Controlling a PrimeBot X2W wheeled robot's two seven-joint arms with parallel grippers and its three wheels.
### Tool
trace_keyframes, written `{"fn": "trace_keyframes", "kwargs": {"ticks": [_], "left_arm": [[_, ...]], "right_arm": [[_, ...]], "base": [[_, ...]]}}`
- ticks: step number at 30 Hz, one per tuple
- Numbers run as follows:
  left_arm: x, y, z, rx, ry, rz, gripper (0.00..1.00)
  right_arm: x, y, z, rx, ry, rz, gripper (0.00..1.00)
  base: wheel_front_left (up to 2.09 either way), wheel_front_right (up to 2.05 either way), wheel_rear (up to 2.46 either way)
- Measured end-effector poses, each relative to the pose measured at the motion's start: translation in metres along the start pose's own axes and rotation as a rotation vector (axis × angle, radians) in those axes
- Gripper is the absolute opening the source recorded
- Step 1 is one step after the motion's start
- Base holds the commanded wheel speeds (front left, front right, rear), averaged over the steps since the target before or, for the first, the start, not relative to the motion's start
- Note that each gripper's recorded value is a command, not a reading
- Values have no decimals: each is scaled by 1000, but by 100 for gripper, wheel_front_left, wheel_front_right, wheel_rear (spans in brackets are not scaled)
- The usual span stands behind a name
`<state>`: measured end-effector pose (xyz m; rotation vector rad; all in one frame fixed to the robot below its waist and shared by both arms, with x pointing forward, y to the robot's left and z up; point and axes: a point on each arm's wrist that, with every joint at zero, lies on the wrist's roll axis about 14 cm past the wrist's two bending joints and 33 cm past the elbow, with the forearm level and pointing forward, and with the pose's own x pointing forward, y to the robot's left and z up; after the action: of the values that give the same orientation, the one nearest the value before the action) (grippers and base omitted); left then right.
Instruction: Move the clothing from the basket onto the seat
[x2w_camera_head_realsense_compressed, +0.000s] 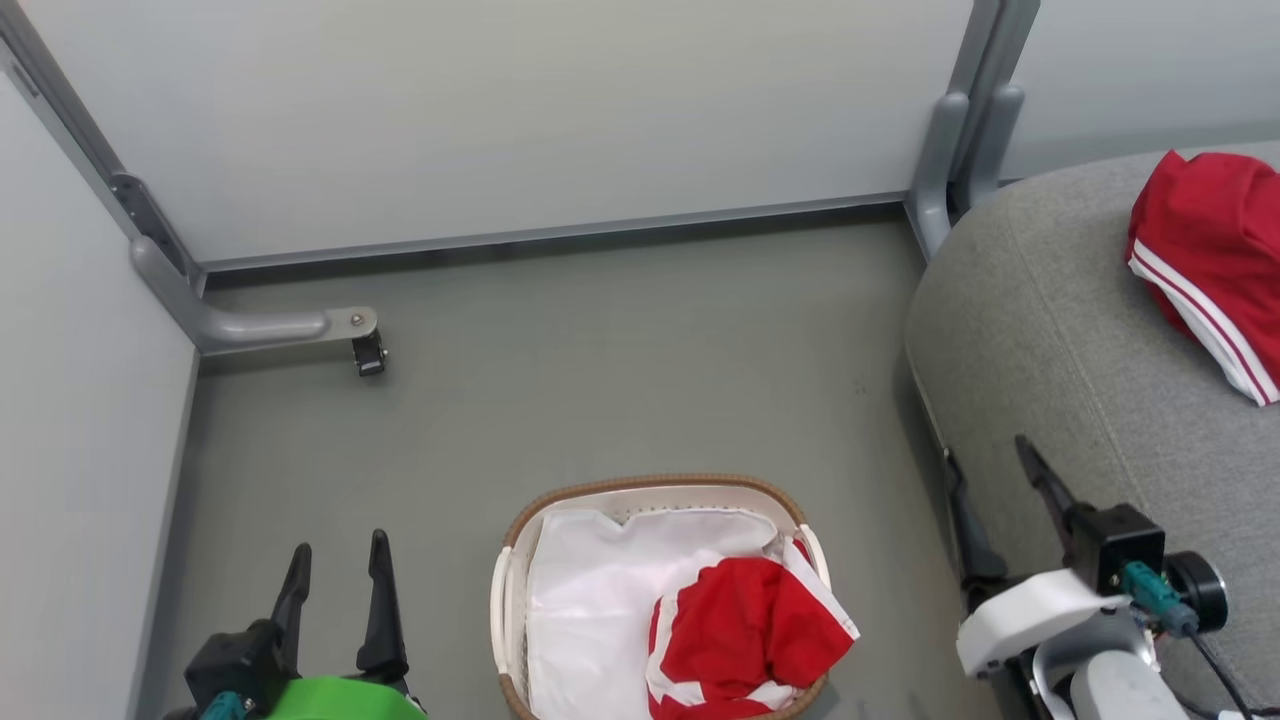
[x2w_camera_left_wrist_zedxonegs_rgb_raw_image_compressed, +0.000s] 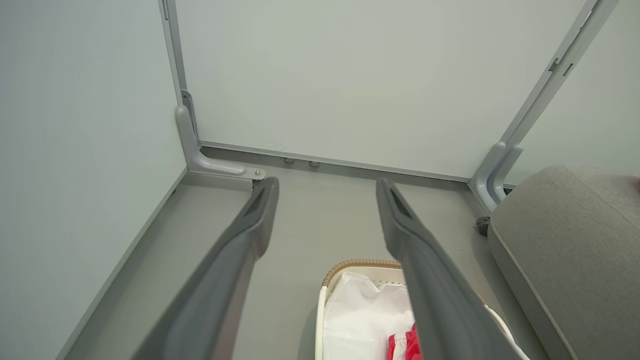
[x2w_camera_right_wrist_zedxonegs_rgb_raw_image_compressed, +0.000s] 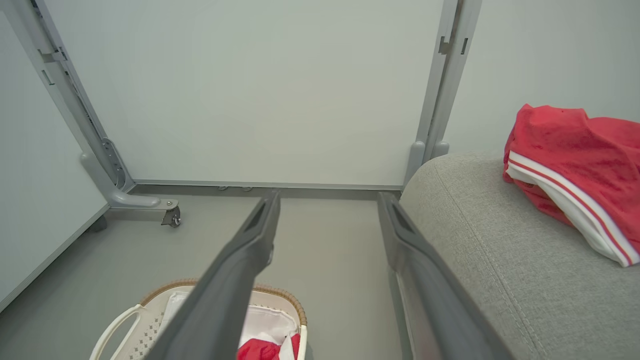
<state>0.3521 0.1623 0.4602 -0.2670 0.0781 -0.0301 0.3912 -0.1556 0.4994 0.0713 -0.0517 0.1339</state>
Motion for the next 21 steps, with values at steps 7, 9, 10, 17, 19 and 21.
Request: {"fn": "trace_keyframes", "kwargs": {"ticks": [7,9,10,17,19,21], "left_arm": [[-7,0,3,4,-17,-6,100],[-8,-1,3,3,-18,-5,100],[-8,-1,3,1,-17,-6,100],[-9,1,1,5,-14,-5,100],[-9,1,0,9,-13,-5,100],[-9,1,0,13,-11,-5,100]], "right_arm": [[-8,10,-4,14,12,24,100],[-10,12,-5,17,18,29,100],[-10,13,-7,20,22,31,100],[-12,16,-12,27,39,40,100],[-12,17,-13,28,41,43,100],[-13,18,-14,29,44,45,100]], "base": [[0,0,0],[0,0,0],[0,0,0],[0,0,0],[0,0,0],[0,0,0]]}}
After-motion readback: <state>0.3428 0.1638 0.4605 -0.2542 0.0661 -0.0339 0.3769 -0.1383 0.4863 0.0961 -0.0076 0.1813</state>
